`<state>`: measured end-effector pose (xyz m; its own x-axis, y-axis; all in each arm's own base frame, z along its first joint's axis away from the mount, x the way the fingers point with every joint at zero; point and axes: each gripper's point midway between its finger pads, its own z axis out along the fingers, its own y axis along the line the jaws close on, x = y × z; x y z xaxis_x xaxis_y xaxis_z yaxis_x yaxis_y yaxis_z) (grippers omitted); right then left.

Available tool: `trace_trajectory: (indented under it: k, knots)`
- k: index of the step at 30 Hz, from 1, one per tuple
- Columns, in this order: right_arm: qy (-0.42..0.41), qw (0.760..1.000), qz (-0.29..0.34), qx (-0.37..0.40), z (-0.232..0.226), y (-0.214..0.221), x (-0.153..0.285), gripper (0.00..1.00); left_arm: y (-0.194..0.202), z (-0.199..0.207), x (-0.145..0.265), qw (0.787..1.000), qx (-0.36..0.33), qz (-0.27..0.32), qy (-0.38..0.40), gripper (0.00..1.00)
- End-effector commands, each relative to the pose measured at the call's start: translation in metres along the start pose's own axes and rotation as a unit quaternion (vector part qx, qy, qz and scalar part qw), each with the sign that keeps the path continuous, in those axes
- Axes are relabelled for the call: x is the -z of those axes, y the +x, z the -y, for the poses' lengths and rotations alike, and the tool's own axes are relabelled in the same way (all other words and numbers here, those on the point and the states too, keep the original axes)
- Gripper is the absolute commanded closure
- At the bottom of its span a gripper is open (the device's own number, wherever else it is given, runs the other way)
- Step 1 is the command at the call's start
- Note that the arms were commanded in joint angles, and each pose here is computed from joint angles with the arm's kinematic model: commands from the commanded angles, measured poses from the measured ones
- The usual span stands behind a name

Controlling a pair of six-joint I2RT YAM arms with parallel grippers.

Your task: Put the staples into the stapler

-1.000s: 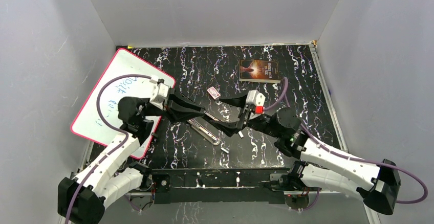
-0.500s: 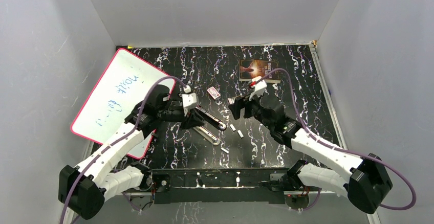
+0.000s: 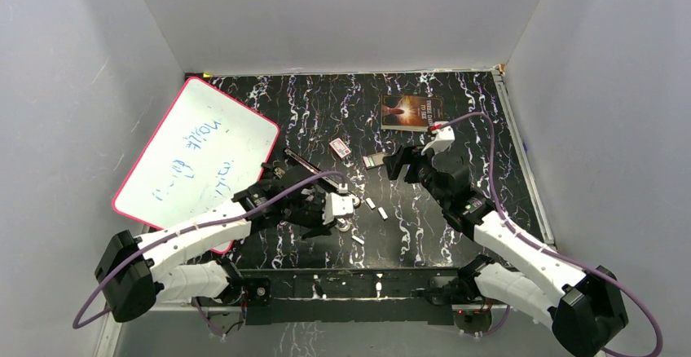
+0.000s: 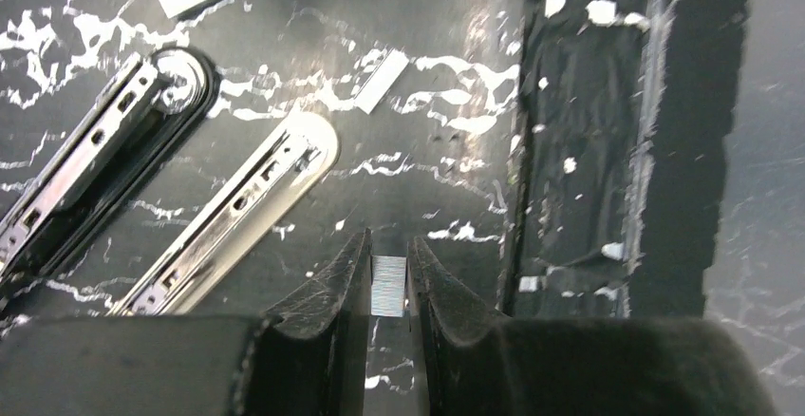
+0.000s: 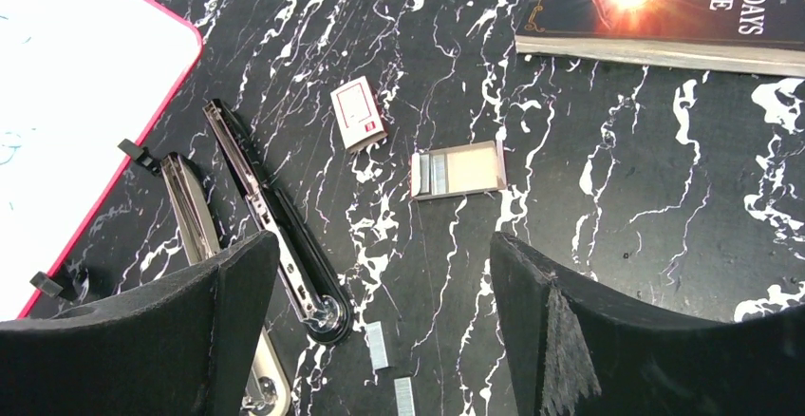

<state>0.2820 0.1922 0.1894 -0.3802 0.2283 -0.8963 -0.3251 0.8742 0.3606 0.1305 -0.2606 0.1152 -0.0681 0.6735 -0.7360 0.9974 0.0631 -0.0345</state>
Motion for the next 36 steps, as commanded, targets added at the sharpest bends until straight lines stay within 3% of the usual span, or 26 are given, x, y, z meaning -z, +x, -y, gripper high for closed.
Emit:
trace_trajectory:
  k: [1,10,20,26,36]
  knots:
    - [-0.007,1.0,0.015,-0.012,-0.002,-0.006,0.001,0.11,0.038,-0.014,0.007,0.994,-0.04,-0.088,-0.042,1.0]
    - [-0.032,0.999,0.004,0.01,-0.011,-0.004,-0.001,0.11,0.084,-0.017,-0.012,0.975,-0.092,-0.2,0.024,1.0]
    - [-0.043,0.999,-0.009,0.019,-0.013,0.004,-0.002,0.11,0.102,-0.025,-0.019,0.967,-0.1,-0.231,0.022,0.99]
    - [-0.059,0.998,-0.018,0.025,-0.018,0.008,-0.004,0.11,0.108,-0.02,-0.025,0.968,-0.089,-0.233,0.034,0.83]
    - [-0.022,1.0,-0.006,0.02,-0.002,0.01,-0.004,0.1,0.108,-0.019,-0.029,0.972,-0.066,-0.225,0.028,0.66]
